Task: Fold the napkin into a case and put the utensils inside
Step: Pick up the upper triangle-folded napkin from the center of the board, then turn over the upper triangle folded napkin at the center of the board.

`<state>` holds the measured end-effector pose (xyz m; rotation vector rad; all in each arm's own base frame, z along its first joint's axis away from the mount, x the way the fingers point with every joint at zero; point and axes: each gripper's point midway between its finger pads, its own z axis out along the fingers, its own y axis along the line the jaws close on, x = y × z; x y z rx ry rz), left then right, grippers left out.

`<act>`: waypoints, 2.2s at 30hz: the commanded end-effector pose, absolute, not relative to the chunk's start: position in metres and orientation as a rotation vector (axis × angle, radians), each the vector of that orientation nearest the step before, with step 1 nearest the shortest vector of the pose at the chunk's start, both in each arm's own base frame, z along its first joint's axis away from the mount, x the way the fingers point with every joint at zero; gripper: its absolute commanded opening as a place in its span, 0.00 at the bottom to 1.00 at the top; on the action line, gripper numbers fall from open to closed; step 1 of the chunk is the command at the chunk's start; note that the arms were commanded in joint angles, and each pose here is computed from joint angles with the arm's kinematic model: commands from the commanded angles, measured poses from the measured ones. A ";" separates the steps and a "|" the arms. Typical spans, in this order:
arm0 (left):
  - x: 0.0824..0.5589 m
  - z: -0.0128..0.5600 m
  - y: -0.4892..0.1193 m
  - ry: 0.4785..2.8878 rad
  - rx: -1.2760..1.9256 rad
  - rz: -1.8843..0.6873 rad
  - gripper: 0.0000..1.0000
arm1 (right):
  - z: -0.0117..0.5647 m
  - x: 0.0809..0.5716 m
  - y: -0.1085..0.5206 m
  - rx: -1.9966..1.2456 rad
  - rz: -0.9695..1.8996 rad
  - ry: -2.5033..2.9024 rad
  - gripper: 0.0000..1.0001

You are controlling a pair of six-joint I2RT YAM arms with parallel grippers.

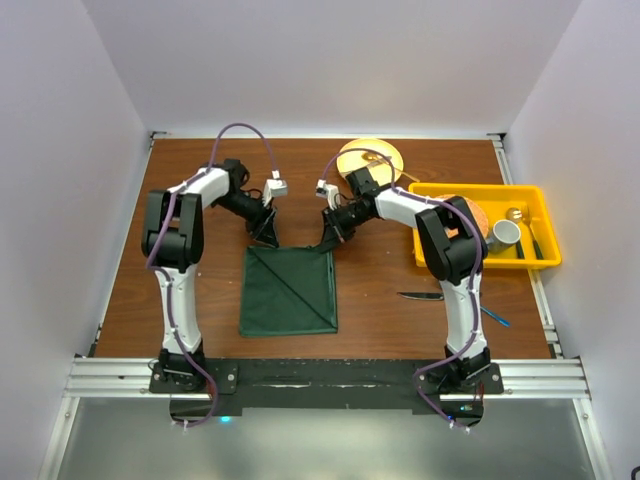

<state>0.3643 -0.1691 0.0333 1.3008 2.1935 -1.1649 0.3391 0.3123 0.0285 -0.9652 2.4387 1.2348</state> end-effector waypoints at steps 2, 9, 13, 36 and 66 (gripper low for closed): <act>0.348 0.021 -0.156 2.204 1.381 -1.230 0.59 | 0.064 0.347 0.313 -1.065 1.162 2.295 0.00; 0.329 0.014 -0.135 2.252 1.370 -1.306 0.50 | 0.073 0.346 0.311 -1.099 1.154 2.265 0.00; 0.327 0.009 -0.121 2.295 1.350 -1.300 0.44 | 0.080 0.346 0.311 -1.113 1.152 2.238 0.00; 0.293 -0.019 -0.096 2.451 1.333 -1.322 0.39 | 0.116 0.345 0.316 -1.085 1.187 2.161 0.00; 0.449 0.216 -0.076 1.975 1.131 -0.335 0.00 | 0.256 0.459 0.282 -1.102 0.599 1.676 0.00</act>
